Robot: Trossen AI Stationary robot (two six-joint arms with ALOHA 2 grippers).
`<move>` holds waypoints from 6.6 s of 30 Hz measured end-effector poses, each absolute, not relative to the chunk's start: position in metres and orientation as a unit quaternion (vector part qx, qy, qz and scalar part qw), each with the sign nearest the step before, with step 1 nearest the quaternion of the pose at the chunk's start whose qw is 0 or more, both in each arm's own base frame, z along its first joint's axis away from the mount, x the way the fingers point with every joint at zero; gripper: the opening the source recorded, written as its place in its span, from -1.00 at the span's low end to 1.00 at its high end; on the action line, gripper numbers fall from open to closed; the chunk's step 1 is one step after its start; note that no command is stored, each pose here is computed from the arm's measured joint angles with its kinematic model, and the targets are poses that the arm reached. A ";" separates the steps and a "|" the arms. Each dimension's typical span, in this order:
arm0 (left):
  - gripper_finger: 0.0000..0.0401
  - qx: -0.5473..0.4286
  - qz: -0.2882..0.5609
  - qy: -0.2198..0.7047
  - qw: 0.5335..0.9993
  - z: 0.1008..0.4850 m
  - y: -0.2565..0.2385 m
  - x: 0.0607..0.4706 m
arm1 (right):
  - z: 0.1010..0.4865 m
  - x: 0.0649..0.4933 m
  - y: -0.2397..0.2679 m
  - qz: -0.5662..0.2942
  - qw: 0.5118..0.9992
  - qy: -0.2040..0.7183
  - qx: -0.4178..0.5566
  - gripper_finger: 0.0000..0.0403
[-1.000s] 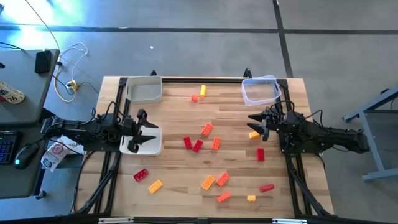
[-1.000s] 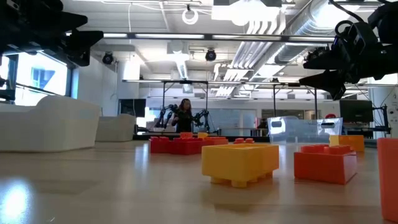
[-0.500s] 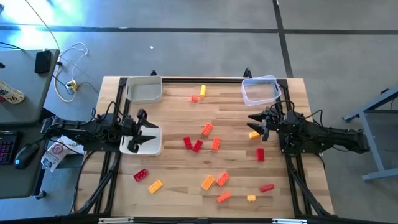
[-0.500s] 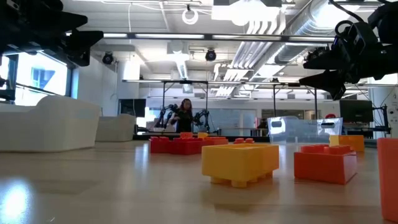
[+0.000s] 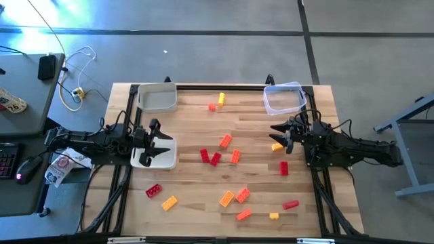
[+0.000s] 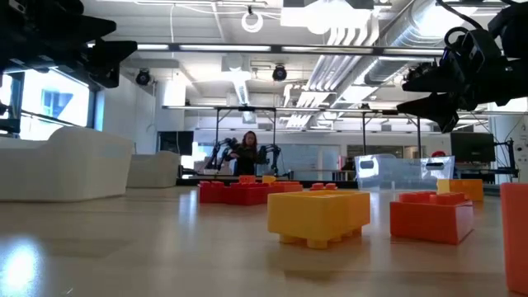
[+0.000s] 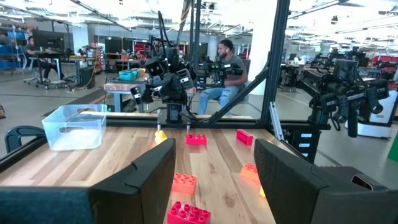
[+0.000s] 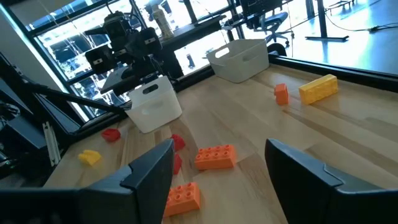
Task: Sort & place blocks by color
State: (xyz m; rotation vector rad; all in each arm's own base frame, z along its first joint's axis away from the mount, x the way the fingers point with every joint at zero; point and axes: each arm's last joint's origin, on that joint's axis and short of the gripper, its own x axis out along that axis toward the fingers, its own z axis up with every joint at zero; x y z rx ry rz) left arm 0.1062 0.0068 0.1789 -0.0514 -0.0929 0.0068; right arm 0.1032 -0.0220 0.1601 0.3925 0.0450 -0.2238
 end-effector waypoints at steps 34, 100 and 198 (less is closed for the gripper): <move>0.03 -0.026 0.003 -0.046 0.999 0.179 0.007 0.106 | 0.160 0.103 -0.022 -0.111 0.974 0.022 0.195 0.18; 0.03 -0.094 0.001 -0.071 0.993 0.184 0.007 0.106 | 0.160 0.103 -0.022 -0.111 0.974 0.022 0.195 0.18; -0.21 -0.373 0.188 0.598 0.684 0.262 -0.119 0.173 | 0.159 0.103 -0.022 -0.112 0.974 0.029 0.195 0.18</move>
